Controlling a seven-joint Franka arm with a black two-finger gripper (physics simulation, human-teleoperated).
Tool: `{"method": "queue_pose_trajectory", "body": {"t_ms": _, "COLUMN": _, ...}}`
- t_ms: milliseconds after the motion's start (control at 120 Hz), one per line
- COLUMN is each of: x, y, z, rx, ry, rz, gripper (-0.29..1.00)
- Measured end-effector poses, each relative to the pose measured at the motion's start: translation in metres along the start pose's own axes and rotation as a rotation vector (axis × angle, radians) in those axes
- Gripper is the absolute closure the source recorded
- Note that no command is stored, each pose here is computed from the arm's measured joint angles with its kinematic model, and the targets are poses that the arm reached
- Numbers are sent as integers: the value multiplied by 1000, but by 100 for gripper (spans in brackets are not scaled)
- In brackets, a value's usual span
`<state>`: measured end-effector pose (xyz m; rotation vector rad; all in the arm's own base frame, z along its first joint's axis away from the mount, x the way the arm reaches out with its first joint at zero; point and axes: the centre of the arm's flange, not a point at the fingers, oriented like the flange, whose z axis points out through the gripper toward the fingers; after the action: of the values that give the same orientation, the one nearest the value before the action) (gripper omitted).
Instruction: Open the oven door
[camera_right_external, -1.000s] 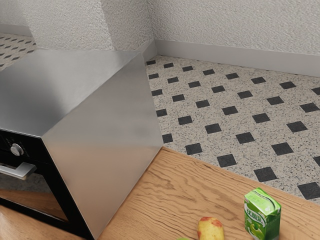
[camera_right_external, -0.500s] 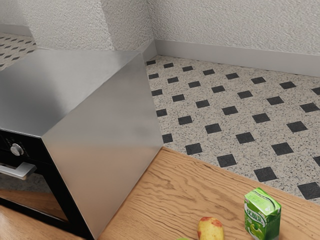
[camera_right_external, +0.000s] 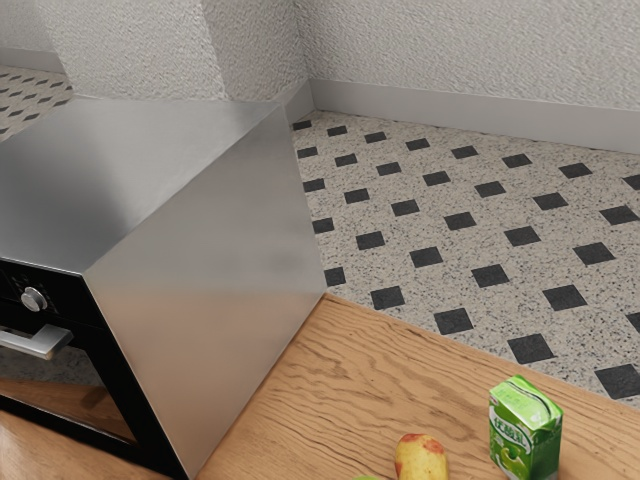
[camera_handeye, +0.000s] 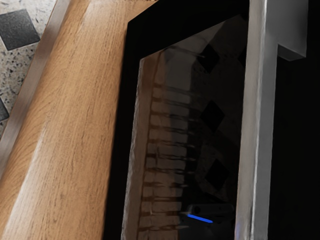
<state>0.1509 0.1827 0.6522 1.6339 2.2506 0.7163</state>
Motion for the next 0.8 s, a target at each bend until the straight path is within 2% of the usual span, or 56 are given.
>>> {"method": "queue_pose_trajectory", "body": {"t_ms": 300, "x": -3, "y": 8, "z": 15, "rx": -44, "ry": 36, "rz": 162, "gripper": 0}}
{"method": "queue_pose_trajectory", "body": {"t_ms": 800, "x": -2, "y": 6, "z": 50, "rx": -62, "ry": 27, "rz": 270, "gripper": 0}}
